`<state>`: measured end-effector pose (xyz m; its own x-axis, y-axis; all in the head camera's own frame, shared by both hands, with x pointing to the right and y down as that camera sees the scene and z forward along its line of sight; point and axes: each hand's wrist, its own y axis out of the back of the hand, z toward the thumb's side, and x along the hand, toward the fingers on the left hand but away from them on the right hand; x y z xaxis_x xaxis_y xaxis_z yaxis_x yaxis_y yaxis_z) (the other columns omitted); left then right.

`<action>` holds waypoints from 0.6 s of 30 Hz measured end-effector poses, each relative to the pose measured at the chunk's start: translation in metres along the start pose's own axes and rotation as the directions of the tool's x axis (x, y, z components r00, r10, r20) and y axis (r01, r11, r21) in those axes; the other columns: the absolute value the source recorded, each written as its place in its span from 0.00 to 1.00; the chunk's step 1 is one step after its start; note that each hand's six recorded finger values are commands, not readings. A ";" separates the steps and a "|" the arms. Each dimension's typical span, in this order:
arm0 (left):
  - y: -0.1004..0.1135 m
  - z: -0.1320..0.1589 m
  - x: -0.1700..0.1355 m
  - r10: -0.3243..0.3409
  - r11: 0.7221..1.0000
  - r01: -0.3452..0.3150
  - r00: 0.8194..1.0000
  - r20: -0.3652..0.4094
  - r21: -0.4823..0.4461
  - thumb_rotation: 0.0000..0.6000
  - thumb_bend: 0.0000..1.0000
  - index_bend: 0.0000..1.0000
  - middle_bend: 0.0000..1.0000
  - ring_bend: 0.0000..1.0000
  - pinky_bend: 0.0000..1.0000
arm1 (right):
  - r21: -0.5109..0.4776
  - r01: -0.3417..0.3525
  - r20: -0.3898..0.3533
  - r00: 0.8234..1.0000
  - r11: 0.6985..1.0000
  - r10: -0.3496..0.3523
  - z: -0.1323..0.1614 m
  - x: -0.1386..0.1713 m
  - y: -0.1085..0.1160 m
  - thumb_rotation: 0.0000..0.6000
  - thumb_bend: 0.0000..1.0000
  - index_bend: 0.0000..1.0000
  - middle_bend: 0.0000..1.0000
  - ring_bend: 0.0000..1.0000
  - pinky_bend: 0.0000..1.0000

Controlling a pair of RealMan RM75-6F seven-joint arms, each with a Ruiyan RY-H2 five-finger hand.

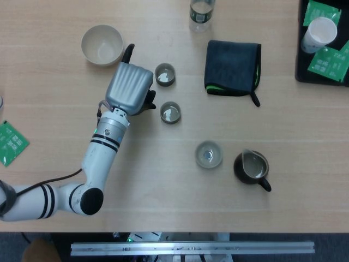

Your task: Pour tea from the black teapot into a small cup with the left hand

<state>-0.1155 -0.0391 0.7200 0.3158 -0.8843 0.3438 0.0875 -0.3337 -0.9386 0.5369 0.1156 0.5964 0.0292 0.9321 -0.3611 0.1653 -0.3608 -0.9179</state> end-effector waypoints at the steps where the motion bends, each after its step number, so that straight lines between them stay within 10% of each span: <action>1: -0.001 0.002 0.001 0.002 1.000 -0.002 1.000 0.001 0.004 0.87 0.36 0.89 1.00 0.83 0.10 | 0.000 0.000 0.000 1.000 1.000 0.000 0.000 0.000 0.000 1.00 0.00 0.17 0.16 0.04 0.03; 18: -0.008 0.015 0.007 0.058 0.995 -0.061 0.998 0.037 0.076 0.88 0.36 0.89 1.00 0.83 0.10 | 0.004 0.002 0.004 1.000 1.000 -0.002 0.000 0.001 0.001 1.00 0.00 0.17 0.16 0.04 0.03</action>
<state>-0.0997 -0.0378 0.7300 0.3553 -0.8894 0.2875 0.1399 -0.2535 -0.9572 0.5370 0.1159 0.5953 0.0249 0.9325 -0.3603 0.1619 -0.3594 -0.9190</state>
